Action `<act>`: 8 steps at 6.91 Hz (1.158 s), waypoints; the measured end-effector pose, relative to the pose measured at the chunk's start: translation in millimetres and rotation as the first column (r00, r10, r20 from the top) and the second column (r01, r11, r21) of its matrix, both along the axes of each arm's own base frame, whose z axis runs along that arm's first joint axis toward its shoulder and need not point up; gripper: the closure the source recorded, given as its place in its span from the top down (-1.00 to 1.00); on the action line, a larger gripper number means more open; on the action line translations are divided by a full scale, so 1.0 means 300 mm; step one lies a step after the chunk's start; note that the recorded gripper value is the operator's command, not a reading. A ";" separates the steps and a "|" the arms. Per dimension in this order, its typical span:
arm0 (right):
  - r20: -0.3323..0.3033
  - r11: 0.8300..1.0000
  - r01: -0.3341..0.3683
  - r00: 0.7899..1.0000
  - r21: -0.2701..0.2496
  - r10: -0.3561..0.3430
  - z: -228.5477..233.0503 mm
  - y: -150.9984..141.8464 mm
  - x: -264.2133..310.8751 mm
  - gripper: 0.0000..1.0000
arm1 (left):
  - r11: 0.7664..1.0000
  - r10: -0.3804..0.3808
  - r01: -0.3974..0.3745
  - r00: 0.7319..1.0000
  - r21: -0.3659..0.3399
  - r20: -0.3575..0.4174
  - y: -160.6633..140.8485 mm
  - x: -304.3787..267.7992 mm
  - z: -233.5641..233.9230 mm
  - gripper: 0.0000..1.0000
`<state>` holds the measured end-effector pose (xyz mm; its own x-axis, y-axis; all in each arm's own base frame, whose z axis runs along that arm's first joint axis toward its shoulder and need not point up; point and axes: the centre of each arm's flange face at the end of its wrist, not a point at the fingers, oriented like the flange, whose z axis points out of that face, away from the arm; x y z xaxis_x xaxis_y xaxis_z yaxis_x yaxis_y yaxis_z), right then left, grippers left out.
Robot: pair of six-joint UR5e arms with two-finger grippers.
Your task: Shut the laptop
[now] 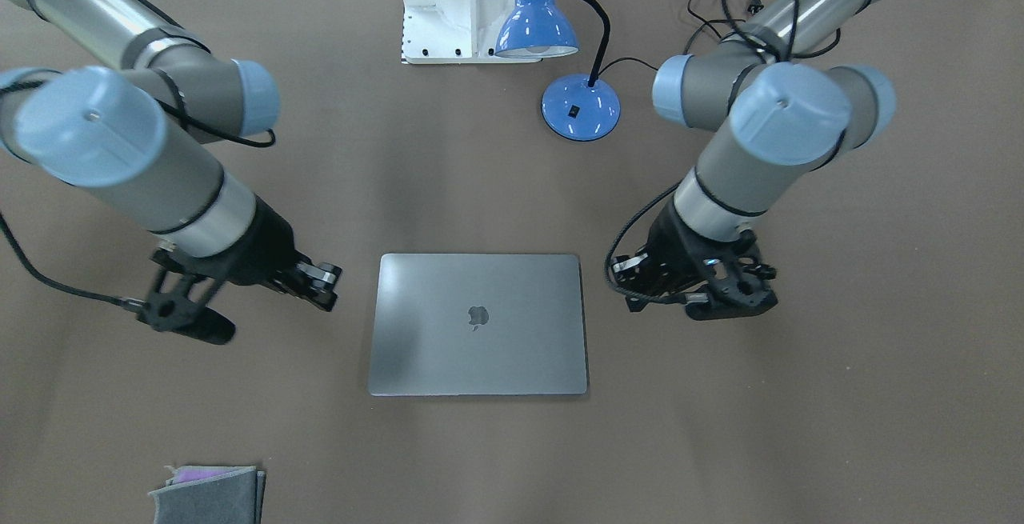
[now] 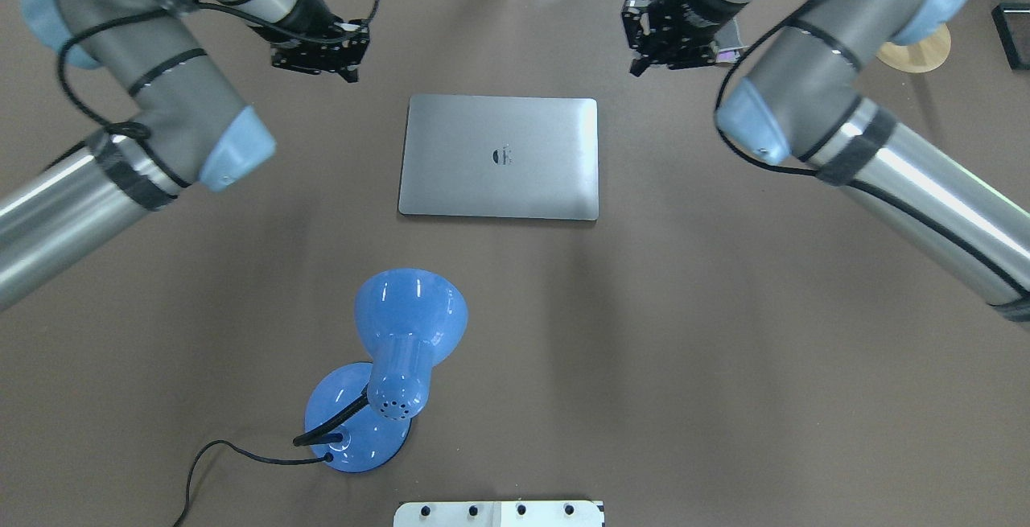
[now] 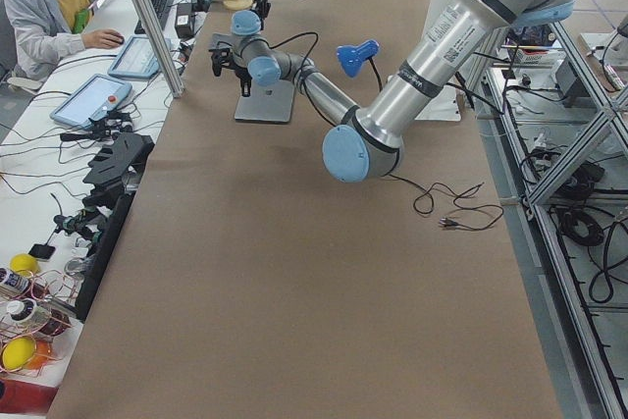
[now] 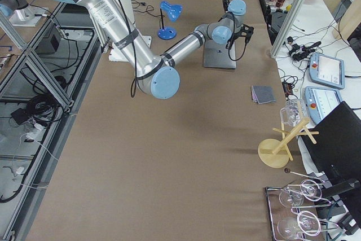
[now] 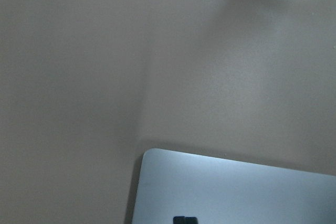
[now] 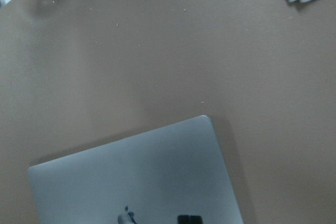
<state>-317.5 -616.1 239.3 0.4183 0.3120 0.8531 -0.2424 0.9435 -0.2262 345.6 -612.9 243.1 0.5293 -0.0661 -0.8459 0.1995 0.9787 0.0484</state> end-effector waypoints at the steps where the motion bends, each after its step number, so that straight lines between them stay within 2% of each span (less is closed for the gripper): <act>1: 0.003 0.999 0.019 1.000 0.030 -0.019 0.068 0.064 0.218 -1.00 | 0.998 0.044 -0.047 0.997 0.048 0.057 0.084 -0.186 0.060 -1.00; 2: -0.024 0.995 0.049 0.999 0.089 -0.047 0.169 0.128 0.412 -1.00 | 0.993 0.074 -0.084 0.990 0.083 0.119 0.152 -0.367 0.137 -1.00; 3: -0.078 0.984 0.092 0.994 0.151 -0.081 0.307 0.193 0.586 -1.00 | 0.987 0.100 -0.118 0.982 0.105 0.162 0.205 -0.555 0.255 -1.00; 4: -0.148 0.963 0.157 0.981 0.219 -0.126 0.473 0.269 0.758 -0.98 | 0.979 0.140 -0.164 0.973 0.123 0.184 0.257 -0.752 0.410 0.25; 5: -0.228 0.930 0.238 0.957 0.279 -0.177 0.662 0.362 0.934 0.98 | 0.970 0.177 -0.205 0.964 0.133 0.196 0.324 -0.942 0.590 0.95; 6: -0.310 0.902 0.313 0.925 0.297 -0.219 0.834 0.461 1.088 1.00 | 0.962 0.204 -0.237 0.954 0.138 0.219 0.405 -1.093 0.760 0.96; 7: -0.371 0.889 0.363 0.895 0.280 -0.249 0.952 0.546 1.196 1.00 | 0.955 0.222 -0.261 0.943 0.138 0.247 0.479 -1.213 0.903 0.96; 8: -0.405 0.879 0.398 0.872 0.264 -0.274 1.022 0.601 1.248 1.00 | 0.956 0.227 -0.267 0.935 0.122 0.273 0.555 -1.303 1.028 0.96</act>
